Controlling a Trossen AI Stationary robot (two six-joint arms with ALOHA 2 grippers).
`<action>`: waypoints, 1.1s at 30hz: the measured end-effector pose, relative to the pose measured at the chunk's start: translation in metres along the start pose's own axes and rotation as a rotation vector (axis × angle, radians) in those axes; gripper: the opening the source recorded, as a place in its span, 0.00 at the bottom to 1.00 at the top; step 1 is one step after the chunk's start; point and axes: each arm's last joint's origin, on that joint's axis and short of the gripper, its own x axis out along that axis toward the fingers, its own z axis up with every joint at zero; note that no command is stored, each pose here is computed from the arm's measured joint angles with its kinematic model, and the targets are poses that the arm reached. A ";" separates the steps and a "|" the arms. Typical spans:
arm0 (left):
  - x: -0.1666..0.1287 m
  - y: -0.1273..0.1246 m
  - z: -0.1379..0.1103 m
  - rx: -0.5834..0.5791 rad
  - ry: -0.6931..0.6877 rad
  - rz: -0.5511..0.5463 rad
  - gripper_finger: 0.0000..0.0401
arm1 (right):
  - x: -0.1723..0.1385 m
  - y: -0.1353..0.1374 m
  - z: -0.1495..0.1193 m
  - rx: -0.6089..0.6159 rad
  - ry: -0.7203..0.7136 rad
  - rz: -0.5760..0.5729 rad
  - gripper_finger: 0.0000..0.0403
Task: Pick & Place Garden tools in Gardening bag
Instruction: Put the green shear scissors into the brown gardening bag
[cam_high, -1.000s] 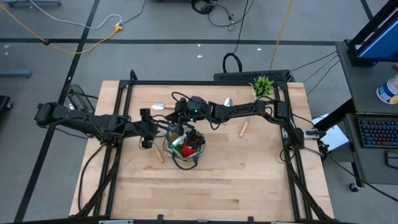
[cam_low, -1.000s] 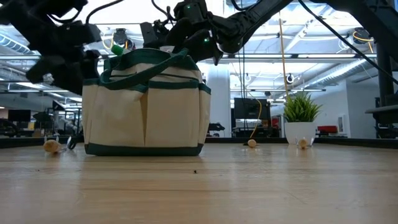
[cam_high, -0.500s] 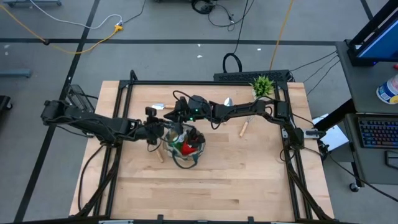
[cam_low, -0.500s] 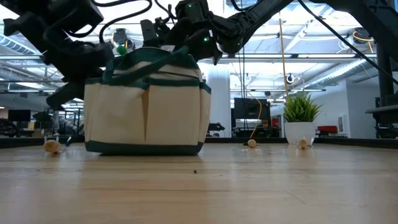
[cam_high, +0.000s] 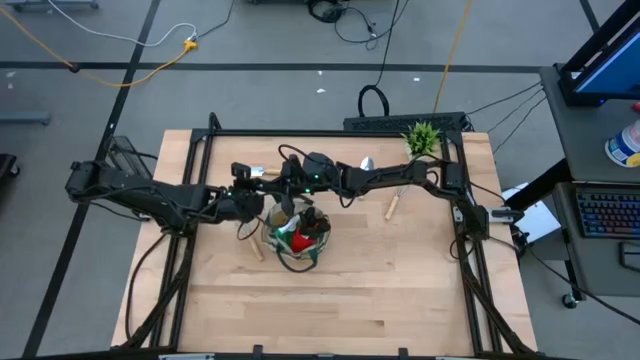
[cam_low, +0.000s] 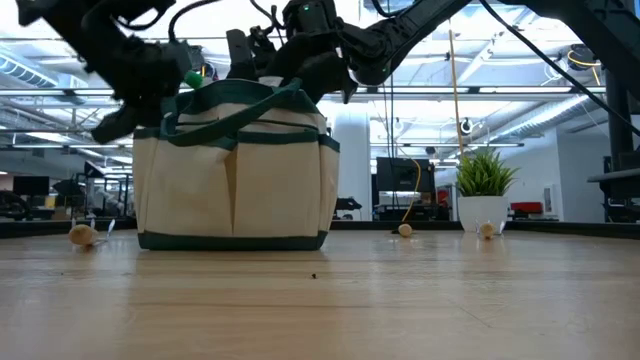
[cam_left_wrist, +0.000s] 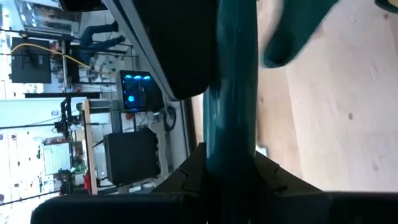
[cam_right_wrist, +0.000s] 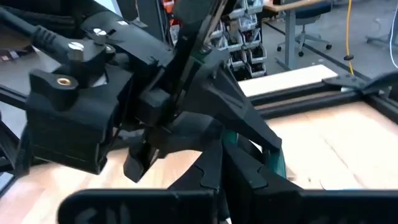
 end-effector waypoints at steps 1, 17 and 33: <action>-0.003 0.004 0.001 0.001 0.008 -0.004 0.15 | 0.000 0.000 0.001 -0.007 -0.006 0.000 0.00; -0.053 0.051 0.010 -0.138 0.032 -0.204 0.15 | -0.045 0.009 0.052 -0.305 0.088 -0.277 0.00; -0.054 0.063 0.070 -0.081 0.390 -0.422 0.15 | -0.164 0.019 0.067 -0.412 0.079 -0.360 0.00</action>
